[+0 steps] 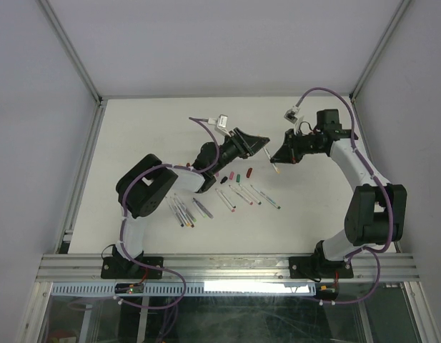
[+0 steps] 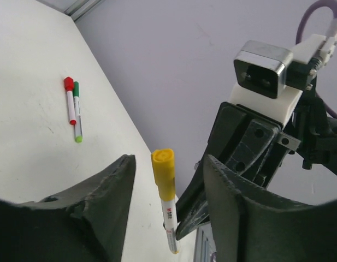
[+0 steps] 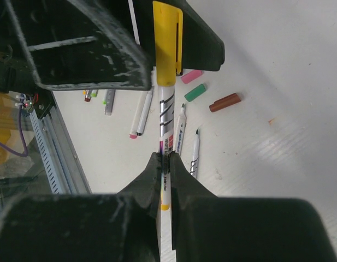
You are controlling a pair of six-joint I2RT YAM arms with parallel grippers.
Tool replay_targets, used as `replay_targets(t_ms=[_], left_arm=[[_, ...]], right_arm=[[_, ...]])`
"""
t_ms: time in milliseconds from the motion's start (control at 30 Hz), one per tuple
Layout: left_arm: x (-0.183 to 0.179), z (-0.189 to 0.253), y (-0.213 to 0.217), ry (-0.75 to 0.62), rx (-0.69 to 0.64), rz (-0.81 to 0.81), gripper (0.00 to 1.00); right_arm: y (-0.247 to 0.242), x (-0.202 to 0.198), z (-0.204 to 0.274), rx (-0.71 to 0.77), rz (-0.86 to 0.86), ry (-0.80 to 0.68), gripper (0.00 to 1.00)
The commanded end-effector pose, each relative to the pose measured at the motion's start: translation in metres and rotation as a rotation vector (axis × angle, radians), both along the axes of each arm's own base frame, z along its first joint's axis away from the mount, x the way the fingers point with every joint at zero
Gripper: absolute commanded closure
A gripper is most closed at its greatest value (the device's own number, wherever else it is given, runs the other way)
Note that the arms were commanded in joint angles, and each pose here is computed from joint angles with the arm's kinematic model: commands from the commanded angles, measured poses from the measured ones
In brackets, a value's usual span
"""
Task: Open the pen caps
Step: Pick up the pen from the center of the board, then open the pen cap from the pen.
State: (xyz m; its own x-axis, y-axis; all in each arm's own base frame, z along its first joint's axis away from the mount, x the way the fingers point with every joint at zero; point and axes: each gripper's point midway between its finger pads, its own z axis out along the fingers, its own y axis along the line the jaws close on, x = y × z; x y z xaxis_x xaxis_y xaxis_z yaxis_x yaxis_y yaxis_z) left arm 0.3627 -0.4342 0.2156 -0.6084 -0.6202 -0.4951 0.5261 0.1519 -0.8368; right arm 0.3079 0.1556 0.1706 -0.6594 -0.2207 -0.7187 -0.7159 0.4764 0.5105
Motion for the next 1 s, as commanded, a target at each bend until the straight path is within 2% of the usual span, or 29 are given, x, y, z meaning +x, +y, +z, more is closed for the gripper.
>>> replay_targets(t_ms=[0, 100, 200, 267, 400, 433, 567, 667, 733, 833, 967], left_arm=[[0.0, 0.014, -0.011, -0.022, -0.014, -0.018, 0.52], [0.001, 0.014, -0.011, -0.024, -0.01, -0.016, 0.7], [0.0, 0.015, -0.01, -0.031, -0.007, -0.016, 0.92], [-0.002, 0.017, -0.009, -0.04, -0.011, -0.015, 1.0], [-0.006, 0.022, -0.003, -0.068, -0.02, -0.006, 1.0], [-0.008, 0.024, -0.001, -0.077, -0.024, -0.004, 1.0], [-0.019, 0.035, 0.006, -0.13, -0.057, -0.003, 1.0], [-0.029, 0.042, 0.008, -0.158, -0.081, -0.008, 1.0], [-0.033, 0.045, 0.007, -0.171, -0.093, -0.009, 1.0], [-0.038, 0.049, 0.006, -0.183, -0.108, -0.012, 1.0], [-0.04, 0.053, 0.005, -0.193, -0.12, -0.008, 1.0]], right_arm=[[0.007, -0.005, 0.016, 0.023, 0.034, -0.054, 1.0], [0.007, -0.006, 0.015, 0.021, 0.035, -0.053, 1.0], [0.007, -0.006, 0.015, 0.022, 0.036, -0.052, 1.0], [0.008, -0.006, 0.016, 0.024, 0.037, -0.052, 1.0], [0.009, -0.008, 0.018, 0.036, 0.039, -0.048, 1.0], [0.009, -0.009, 0.019, 0.042, 0.042, -0.046, 0.96], [0.013, -0.014, 0.025, 0.076, 0.042, -0.049, 0.51], [0.015, -0.015, 0.027, 0.098, 0.025, -0.058, 0.33], [0.017, -0.016, 0.027, 0.109, 0.019, -0.062, 0.29], [0.023, -0.018, 0.024, 0.108, 0.025, -0.061, 0.29], [0.033, -0.02, 0.016, 0.09, 0.037, -0.047, 0.35]])
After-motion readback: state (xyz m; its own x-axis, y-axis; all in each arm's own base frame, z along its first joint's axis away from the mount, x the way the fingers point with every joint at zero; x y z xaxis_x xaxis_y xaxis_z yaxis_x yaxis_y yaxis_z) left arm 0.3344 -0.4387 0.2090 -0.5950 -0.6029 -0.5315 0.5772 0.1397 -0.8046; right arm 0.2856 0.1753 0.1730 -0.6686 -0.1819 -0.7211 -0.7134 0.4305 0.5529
